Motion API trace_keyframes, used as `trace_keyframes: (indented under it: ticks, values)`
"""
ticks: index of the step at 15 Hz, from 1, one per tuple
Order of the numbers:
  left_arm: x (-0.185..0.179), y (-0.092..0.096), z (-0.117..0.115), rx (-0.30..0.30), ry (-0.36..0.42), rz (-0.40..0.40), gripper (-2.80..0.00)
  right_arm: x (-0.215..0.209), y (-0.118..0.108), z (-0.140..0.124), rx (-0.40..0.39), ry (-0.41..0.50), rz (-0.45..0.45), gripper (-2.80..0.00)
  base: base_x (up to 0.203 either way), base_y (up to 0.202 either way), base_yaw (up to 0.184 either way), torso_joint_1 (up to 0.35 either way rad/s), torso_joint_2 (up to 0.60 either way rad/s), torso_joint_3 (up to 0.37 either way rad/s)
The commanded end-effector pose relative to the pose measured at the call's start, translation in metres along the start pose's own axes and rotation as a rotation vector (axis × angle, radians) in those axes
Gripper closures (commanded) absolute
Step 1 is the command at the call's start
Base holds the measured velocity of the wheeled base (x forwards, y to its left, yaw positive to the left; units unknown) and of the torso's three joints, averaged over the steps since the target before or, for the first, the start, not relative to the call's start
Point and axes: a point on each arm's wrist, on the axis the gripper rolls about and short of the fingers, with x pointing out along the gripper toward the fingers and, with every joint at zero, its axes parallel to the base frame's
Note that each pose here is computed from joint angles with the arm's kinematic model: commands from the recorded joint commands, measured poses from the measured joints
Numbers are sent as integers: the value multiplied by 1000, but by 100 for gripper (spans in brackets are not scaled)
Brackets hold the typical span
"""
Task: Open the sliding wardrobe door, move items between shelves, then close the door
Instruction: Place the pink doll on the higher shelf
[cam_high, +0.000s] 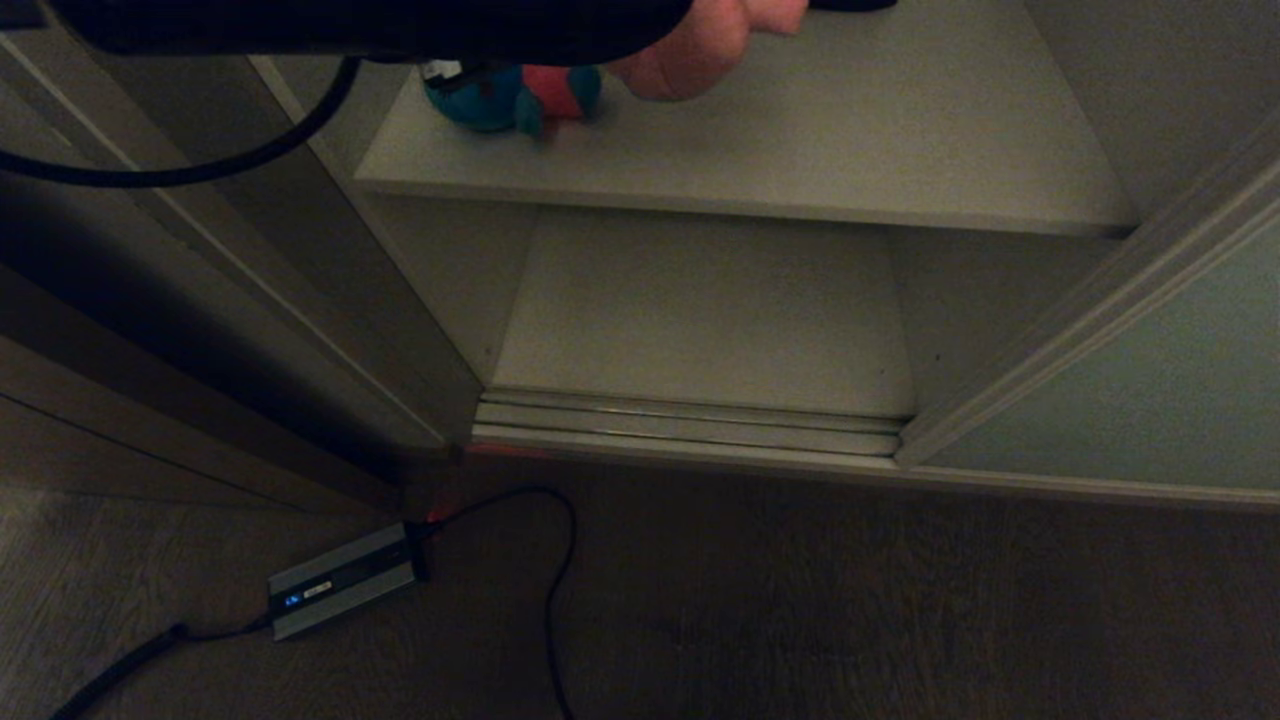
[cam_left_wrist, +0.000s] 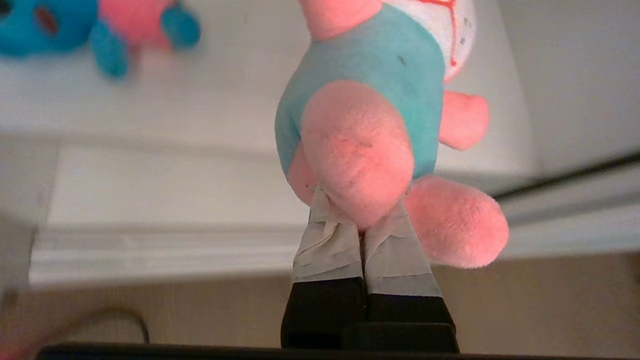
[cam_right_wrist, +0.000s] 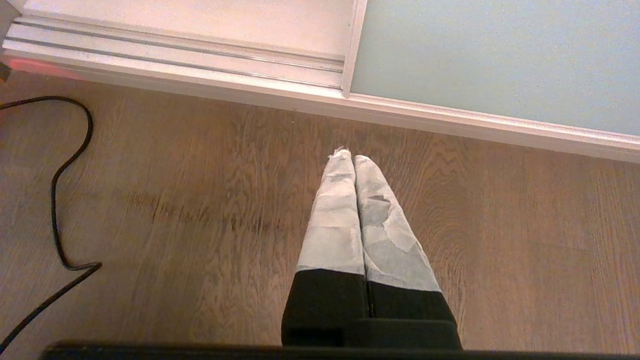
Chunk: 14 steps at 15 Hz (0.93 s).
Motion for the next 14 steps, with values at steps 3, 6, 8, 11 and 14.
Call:
trace_keyframes:
  ticks: [3,6,8,11,14]
  values:
    - [84,3,-47,80,-113,78,0,0,0,-1,0,5,0,0,0,0,0,0,0,0]
    - [121,24,-71,127,-166,141,0,0,0,-1,0,5,0,0,0,0,0,0,0,0]
    - [135,36,-76,115,-220,139,0,0,0,-1,0,5,0,0,0,0,0,0,0,0]
    - [147,43,-88,133,-205,118,0,0,0,-1,0,5,0,0,0,0,0,0,0,0]
    - [152,44,-95,145,-189,61,0,0,0,-1,0,3,0,0,0,0,0,0,0,0]
